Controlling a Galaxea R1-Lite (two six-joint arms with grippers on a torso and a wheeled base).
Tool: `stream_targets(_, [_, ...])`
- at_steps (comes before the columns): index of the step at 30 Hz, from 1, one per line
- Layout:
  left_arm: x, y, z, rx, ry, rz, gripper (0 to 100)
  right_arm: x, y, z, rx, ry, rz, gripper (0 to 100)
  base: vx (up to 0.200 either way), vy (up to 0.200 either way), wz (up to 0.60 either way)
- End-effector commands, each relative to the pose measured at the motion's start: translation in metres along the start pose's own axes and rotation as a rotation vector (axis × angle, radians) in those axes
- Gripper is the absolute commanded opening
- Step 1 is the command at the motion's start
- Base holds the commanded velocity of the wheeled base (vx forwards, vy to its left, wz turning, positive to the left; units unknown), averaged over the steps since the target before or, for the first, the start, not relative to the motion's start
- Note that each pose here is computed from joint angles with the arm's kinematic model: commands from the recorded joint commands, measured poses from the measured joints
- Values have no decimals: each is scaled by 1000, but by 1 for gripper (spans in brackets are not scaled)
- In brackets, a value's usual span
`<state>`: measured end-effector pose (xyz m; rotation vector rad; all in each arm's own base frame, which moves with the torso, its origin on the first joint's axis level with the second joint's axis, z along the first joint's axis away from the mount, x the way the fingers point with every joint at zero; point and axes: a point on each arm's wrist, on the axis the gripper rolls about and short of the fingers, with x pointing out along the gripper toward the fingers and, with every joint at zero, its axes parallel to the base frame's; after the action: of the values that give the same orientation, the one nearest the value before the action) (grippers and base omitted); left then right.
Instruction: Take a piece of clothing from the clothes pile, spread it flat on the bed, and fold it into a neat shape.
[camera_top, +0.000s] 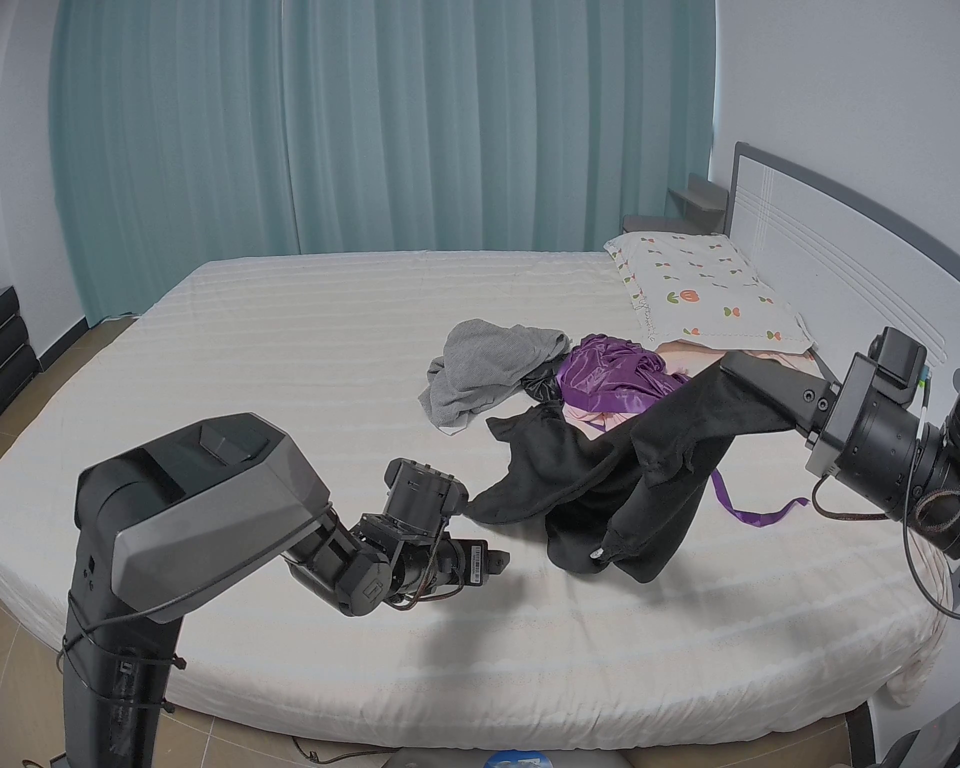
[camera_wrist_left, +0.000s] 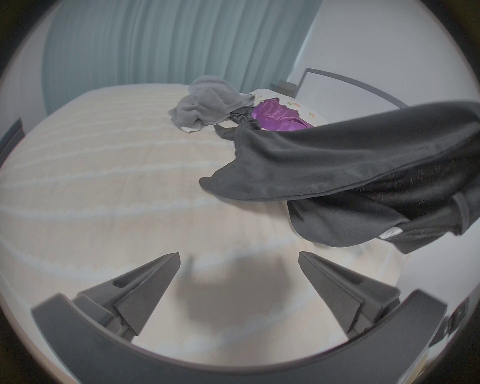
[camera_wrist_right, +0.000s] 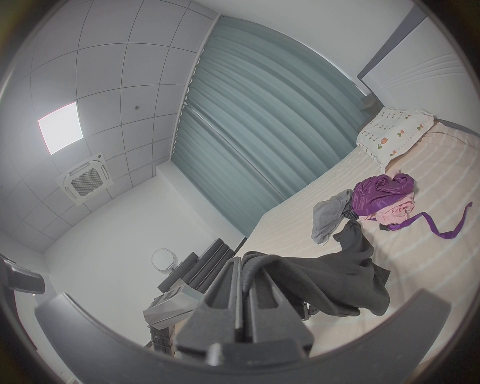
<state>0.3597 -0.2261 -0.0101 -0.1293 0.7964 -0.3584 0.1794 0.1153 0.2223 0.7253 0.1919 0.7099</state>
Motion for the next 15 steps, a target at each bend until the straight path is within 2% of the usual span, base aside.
stream_targets(1, [20, 2, -1, 89, -27, -3, 100, 1, -1, 1, 0, -2, -4, 0, 0, 0, 0])
stream_targets(5, [40, 3, -1, 191, -69, -12, 100, 1, -1, 2, -2, -8, -5, 0, 0, 0, 0])
stream_targets(15, [70, -8, 9, 210, -172, -40, 100, 1, -1, 3, -2, -9, -6, 0, 0, 0, 0])
